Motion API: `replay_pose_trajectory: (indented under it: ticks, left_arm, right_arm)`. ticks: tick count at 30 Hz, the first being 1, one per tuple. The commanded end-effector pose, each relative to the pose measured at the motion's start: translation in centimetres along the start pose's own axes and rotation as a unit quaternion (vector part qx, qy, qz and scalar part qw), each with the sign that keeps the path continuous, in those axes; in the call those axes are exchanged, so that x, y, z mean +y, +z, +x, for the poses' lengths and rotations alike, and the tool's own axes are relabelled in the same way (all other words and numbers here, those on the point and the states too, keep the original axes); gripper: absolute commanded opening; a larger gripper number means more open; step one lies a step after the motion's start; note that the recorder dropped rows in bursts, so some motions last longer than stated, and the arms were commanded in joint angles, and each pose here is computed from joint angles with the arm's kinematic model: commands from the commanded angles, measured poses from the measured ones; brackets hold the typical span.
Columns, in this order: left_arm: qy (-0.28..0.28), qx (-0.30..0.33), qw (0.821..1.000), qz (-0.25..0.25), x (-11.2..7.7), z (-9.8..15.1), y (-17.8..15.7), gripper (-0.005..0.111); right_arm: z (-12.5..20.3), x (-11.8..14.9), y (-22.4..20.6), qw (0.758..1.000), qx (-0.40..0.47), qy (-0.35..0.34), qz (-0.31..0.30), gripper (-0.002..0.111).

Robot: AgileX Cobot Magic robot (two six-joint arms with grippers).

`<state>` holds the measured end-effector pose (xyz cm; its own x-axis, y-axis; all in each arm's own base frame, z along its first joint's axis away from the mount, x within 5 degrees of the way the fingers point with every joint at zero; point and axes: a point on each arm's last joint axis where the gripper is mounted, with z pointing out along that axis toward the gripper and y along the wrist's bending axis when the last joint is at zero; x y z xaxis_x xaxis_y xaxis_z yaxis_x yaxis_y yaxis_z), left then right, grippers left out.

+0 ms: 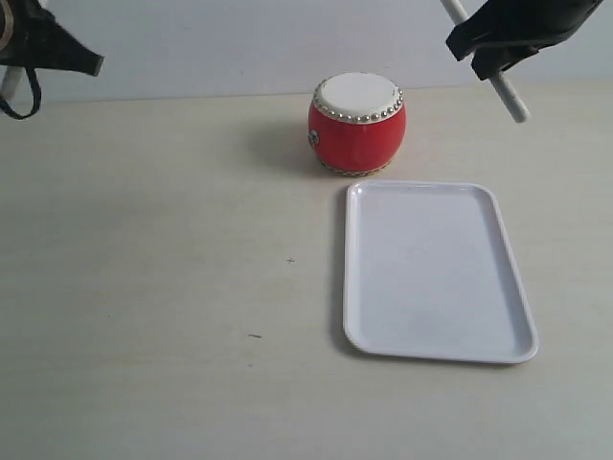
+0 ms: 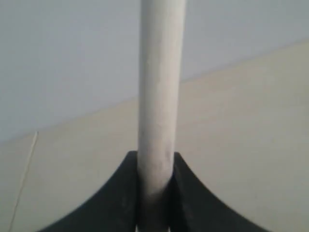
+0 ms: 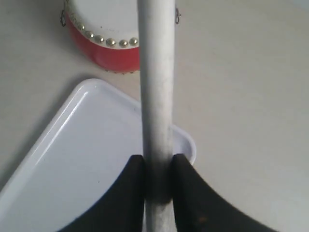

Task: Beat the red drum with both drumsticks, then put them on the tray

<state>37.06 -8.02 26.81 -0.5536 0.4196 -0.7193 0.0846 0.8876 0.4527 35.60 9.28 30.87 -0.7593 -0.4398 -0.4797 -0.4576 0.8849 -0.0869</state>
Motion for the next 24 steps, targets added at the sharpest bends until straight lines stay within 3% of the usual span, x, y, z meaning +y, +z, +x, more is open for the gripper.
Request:
replay_pose_trajectory:
  ticks: [1, 3, 5, 7, 10, 17, 24]
  left_arm:
    - [0.054, 0.169, 0.961, 0.213, -4.1, -0.3, 0.3, 0.0]
    - [0.104, 0.2, 0.932, 0.284, -6.8, -1.8, -0.3, 0.0]
    - [0.156, 0.215, 0.918, 0.295, -9.8, -3.0, -0.6, 0.0]
    - [0.182, 0.197, 0.913, 0.309, -12.4, -4.4, -0.9, 0.0]
    - [0.196, 0.179, 0.91, 0.318, -14.5, -5.3, -0.8, 0.0]
    - [0.211, 0.177, 0.904, 0.326, -17.4, -5.3, 1.7, 0.0]
    - [0.208, 0.157, 0.91, 0.324, -19.0, -5.6, 3.8, 0.0]
  right_arm:
    - [0.2, -0.7, 1.7, 0.999, 0.022, 0.009, 0.025, 0.0]
    - [0.7, -0.7, 3.8, 0.998, 0.062, 0.004, 0.015, 0.0]
    - [1.1, -0.7, 6.2, 0.996, 0.091, -0.022, 0.008, 0.0]
    - [1.3, -0.8, 7.7, 0.994, 0.102, -0.05, 0.005, 0.0]
    - [1.3, -0.8, 8.1, 0.993, 0.098, -0.061, 0.005, 0.0]
    - [2.1, -0.7, 8.2, 0.986, 0.152, -0.06, -0.007, 0.0]
    - [1.3, -0.6, 8.4, 0.981, 0.192, -0.027, -0.025, 0.0]
